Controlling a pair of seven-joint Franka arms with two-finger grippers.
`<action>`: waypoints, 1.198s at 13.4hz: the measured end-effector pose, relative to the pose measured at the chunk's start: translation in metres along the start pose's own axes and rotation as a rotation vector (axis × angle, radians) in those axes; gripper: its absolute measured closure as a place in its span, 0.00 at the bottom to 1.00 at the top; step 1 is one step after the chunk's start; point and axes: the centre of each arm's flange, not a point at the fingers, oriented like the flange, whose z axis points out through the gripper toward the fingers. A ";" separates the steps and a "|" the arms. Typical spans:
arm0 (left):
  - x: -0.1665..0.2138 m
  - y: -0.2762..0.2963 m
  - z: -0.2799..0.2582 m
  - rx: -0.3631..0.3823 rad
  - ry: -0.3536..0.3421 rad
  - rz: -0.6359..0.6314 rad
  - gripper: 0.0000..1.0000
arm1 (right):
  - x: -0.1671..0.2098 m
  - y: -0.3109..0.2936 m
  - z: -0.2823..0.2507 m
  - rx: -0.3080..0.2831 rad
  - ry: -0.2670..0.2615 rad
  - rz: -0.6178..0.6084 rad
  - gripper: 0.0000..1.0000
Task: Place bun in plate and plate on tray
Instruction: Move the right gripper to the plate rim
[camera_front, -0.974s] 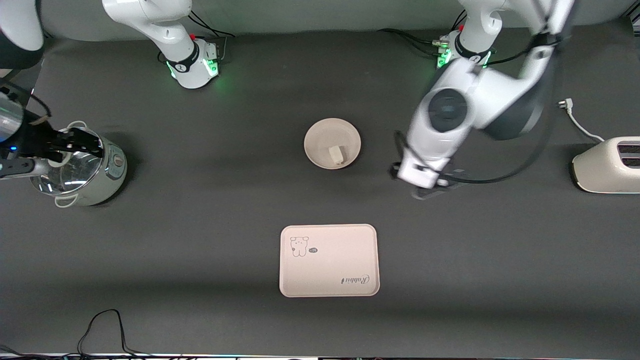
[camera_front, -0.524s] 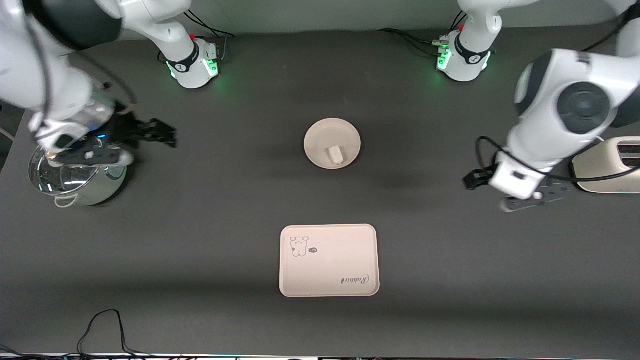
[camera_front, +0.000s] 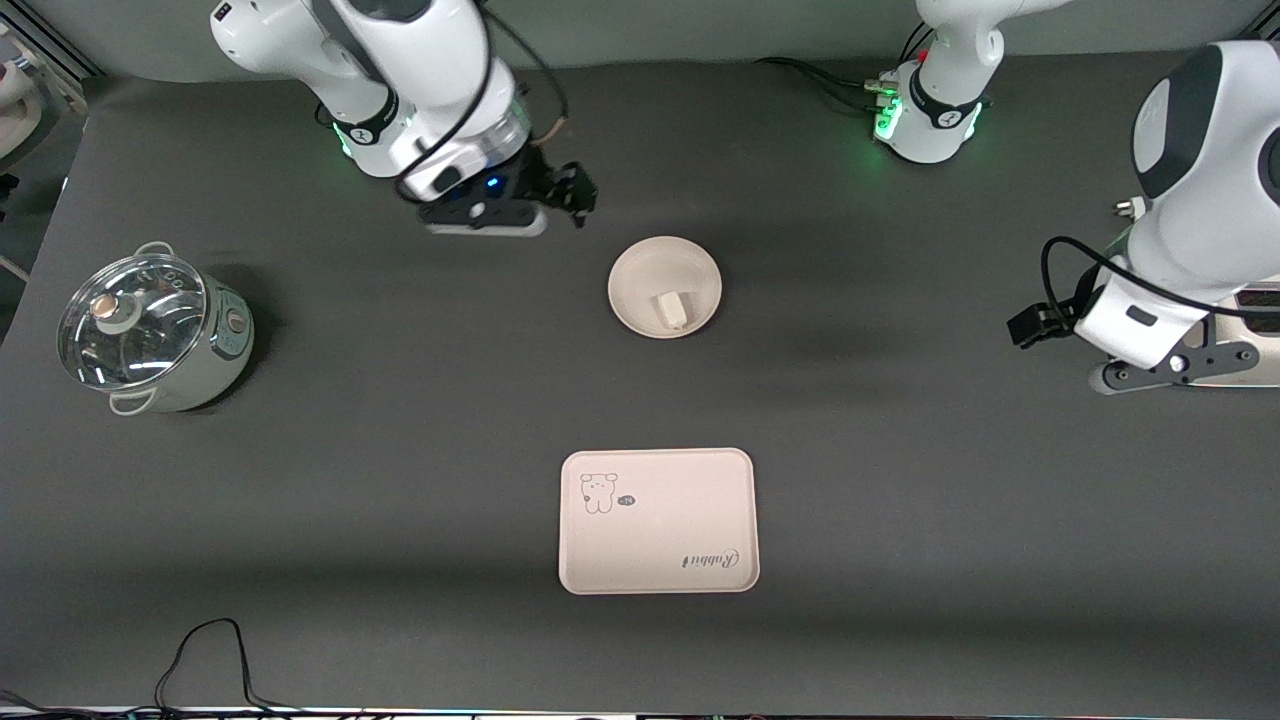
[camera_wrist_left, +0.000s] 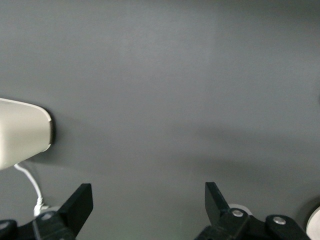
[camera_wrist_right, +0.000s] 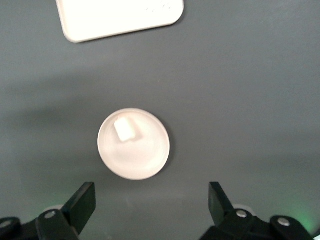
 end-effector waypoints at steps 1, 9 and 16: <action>-0.001 -0.007 -0.003 -0.010 0.000 0.006 0.00 | -0.012 -0.008 0.005 0.008 -0.024 -0.016 0.00; -0.008 -0.052 -0.008 -0.062 -0.049 0.042 0.00 | -0.048 -0.014 0.076 0.030 -0.022 -0.055 0.00; -0.010 -0.050 -0.004 -0.059 -0.059 0.048 0.00 | -0.054 0.035 0.209 0.073 0.088 -0.019 0.00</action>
